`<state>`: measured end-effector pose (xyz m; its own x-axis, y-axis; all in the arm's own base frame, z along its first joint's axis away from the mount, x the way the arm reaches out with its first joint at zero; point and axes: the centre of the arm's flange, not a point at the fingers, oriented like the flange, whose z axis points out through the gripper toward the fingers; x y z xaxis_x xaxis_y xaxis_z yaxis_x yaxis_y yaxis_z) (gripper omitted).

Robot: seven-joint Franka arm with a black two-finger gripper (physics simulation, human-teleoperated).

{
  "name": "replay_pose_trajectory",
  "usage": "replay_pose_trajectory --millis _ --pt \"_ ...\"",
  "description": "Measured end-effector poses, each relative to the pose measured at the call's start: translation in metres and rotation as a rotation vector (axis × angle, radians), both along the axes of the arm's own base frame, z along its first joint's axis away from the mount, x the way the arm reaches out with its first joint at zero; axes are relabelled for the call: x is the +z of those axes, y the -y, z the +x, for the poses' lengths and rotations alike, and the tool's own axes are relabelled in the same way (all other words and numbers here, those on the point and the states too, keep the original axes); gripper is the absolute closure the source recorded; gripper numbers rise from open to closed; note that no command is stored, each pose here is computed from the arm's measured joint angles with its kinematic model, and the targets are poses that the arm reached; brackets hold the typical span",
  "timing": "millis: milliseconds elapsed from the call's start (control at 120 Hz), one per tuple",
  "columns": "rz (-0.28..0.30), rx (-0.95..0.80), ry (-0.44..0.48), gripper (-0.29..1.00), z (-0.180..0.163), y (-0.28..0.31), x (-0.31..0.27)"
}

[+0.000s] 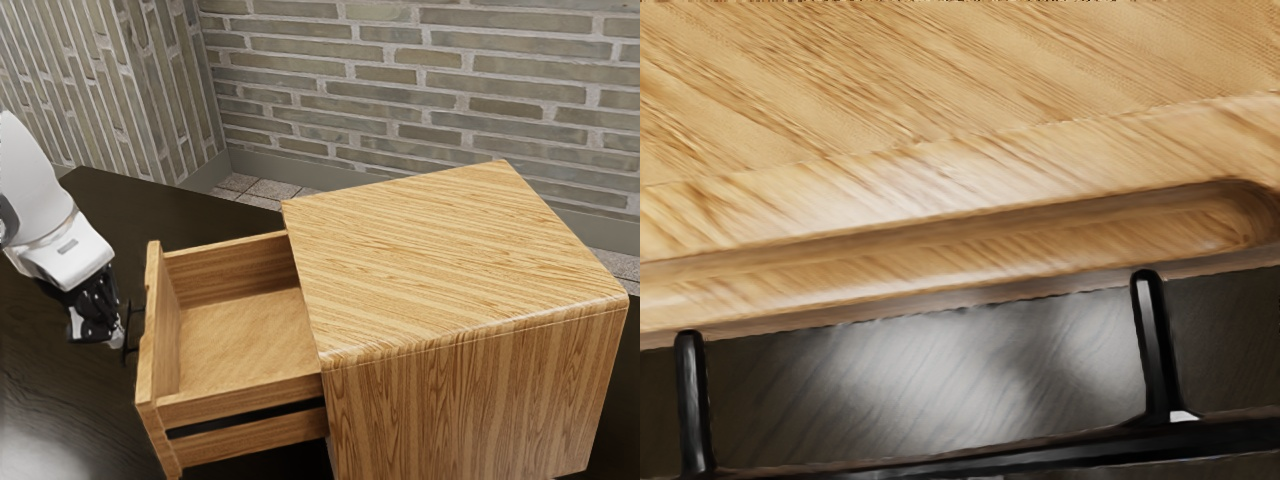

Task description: Push the drawer handle with one arm to close the drawer

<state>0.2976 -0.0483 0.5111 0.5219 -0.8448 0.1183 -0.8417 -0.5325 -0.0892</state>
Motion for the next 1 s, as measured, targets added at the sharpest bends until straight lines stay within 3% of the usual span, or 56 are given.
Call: replay_pose_trajectory --millis 567,1000 --pt "-0.028 -0.015 0.044 0.78 0.012 0.019 0.014" --pt "0.008 -0.045 0.003 0.79 0.037 0.049 0.001"
